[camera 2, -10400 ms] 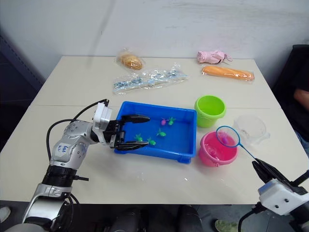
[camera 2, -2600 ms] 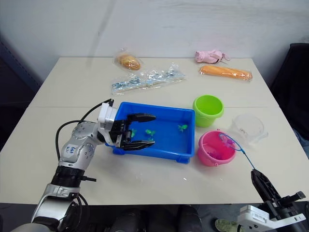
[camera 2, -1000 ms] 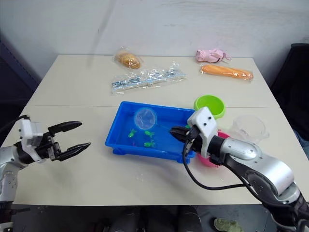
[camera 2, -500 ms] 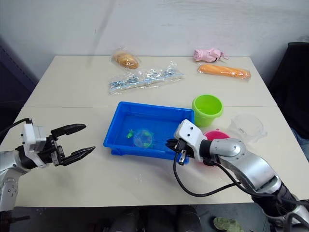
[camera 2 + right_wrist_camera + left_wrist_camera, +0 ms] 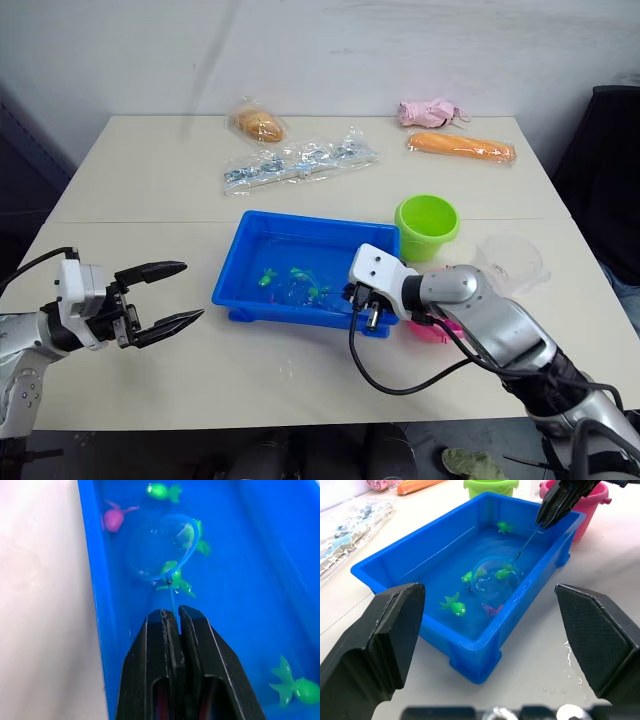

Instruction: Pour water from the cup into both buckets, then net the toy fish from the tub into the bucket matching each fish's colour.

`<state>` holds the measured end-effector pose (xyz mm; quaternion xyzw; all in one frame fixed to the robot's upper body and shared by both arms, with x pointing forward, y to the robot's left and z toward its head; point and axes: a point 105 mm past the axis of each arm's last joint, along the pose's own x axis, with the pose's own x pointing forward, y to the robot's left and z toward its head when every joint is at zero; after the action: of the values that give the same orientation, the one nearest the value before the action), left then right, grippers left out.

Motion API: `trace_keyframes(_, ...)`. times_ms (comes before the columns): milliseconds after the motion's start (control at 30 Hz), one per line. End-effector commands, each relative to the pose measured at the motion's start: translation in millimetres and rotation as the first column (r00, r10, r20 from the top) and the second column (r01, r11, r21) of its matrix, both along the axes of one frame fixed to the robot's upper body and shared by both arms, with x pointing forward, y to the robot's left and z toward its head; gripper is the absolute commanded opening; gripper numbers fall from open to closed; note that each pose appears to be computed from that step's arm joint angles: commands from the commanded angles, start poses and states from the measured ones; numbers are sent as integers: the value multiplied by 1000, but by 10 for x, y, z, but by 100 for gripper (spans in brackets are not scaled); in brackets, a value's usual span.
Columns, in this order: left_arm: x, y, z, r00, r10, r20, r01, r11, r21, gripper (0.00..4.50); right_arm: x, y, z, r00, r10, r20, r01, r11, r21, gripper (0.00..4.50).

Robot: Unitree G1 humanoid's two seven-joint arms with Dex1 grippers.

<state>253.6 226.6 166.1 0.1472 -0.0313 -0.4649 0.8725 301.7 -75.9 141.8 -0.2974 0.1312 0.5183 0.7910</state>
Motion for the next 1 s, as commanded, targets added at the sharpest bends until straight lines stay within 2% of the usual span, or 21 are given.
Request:
trace_keyframes(33, 20, 1, 59, 1000, -9, 29, 8, 1000, 23, 447, -38, 165, 36, 996, 85, -4, -85, 996, -19, 0)
trace_keyframes(200, 28, 1, 73, 999, -11, 38, 9, 999, 32, 447, -61, 278, -9, 987, 155, -36, -156, 986, -50, 0)
trace_keyframes(433, -4, 54, 93, 999, 12, 44, -14, 999, 36, 447, -58, 352, 103, 981, 155, -120, -147, 986, 73, 0)
trace_keyframes(600, -38, 62, 72, 999, 11, 32, -12, 999, 46, 447, -125, 253, 202, 976, 171, -134, -160, 983, 90, 0)
trace_keyframes(1000, 3, 32, 69, 999, 11, 40, -12, 999, 34, 447, -73, 11, 347, 975, 61, -212, -4, 966, 257, 0)
